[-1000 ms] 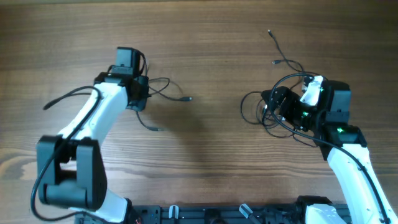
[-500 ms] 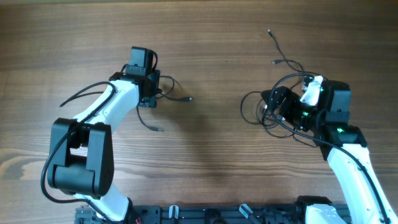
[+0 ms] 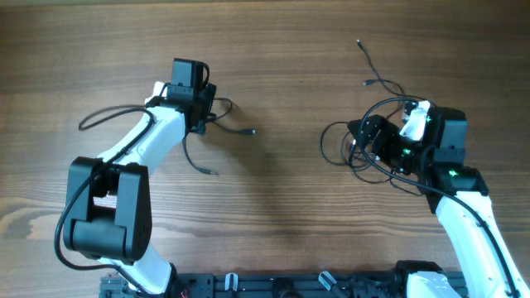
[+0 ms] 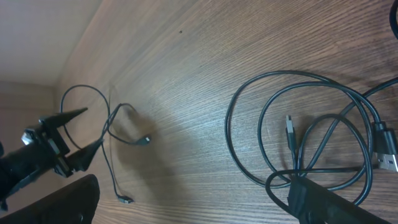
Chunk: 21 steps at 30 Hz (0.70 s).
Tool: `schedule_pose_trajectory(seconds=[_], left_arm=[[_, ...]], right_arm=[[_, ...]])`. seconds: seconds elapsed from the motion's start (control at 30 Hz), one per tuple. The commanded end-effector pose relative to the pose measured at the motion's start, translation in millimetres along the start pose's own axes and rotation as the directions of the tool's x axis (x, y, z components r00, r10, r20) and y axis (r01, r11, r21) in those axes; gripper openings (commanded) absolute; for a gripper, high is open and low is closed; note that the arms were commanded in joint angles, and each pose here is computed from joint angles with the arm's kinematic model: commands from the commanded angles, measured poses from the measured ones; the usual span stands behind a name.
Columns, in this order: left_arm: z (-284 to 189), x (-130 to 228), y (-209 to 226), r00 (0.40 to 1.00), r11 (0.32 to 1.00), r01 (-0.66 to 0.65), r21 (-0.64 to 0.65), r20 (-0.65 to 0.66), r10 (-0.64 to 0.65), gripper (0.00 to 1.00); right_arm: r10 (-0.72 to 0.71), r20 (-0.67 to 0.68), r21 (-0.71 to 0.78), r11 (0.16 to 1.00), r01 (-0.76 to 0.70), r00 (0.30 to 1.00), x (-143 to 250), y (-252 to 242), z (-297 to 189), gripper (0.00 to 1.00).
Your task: Untangle cables
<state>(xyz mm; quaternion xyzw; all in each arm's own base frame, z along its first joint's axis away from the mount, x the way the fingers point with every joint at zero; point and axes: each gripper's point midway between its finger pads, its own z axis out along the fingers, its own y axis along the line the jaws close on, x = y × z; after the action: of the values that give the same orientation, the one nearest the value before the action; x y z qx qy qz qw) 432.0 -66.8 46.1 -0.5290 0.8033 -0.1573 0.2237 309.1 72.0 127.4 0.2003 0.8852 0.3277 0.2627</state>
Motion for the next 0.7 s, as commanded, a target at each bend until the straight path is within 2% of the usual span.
schedule_pose_trajectory(seconds=[0.0,0.13,0.3,0.53,0.67], left_arm=[[3.3,-0.8,6.4,0.943,0.942,-0.334,-0.032,-0.004,0.334,0.87],[2.4,2.7,20.5,0.860,0.857,-0.510,-0.073,-0.051,0.508,0.98],[0.3,2.7,37.5,0.762,0.752,-0.648,-0.122,-0.103,0.640,1.00],[10.8,6.0,51.0,0.654,0.641,-0.756,-0.133,-0.162,0.739,1.00],[25.3,8.7,73.2,0.645,0.617,-0.765,-0.186,-0.221,0.732,1.00]], right_arm=[[-0.006,0.015,0.003,1.000,0.006,1.000,-2.4,1.8,-1.8,1.00],[-0.007,0.015,0.003,1.000,0.007,1.000,-2.4,1.7,-1.8,1.00],[-0.006,0.015,0.003,1.000,0.006,1.000,-2.3,1.7,-1.8,1.00],[-0.006,0.015,0.003,1.000,0.006,1.000,-2.4,1.7,-1.8,1.00],[-0.007,0.015,0.003,1.000,0.007,1.000,-2.4,1.7,-1.8,1.00]])
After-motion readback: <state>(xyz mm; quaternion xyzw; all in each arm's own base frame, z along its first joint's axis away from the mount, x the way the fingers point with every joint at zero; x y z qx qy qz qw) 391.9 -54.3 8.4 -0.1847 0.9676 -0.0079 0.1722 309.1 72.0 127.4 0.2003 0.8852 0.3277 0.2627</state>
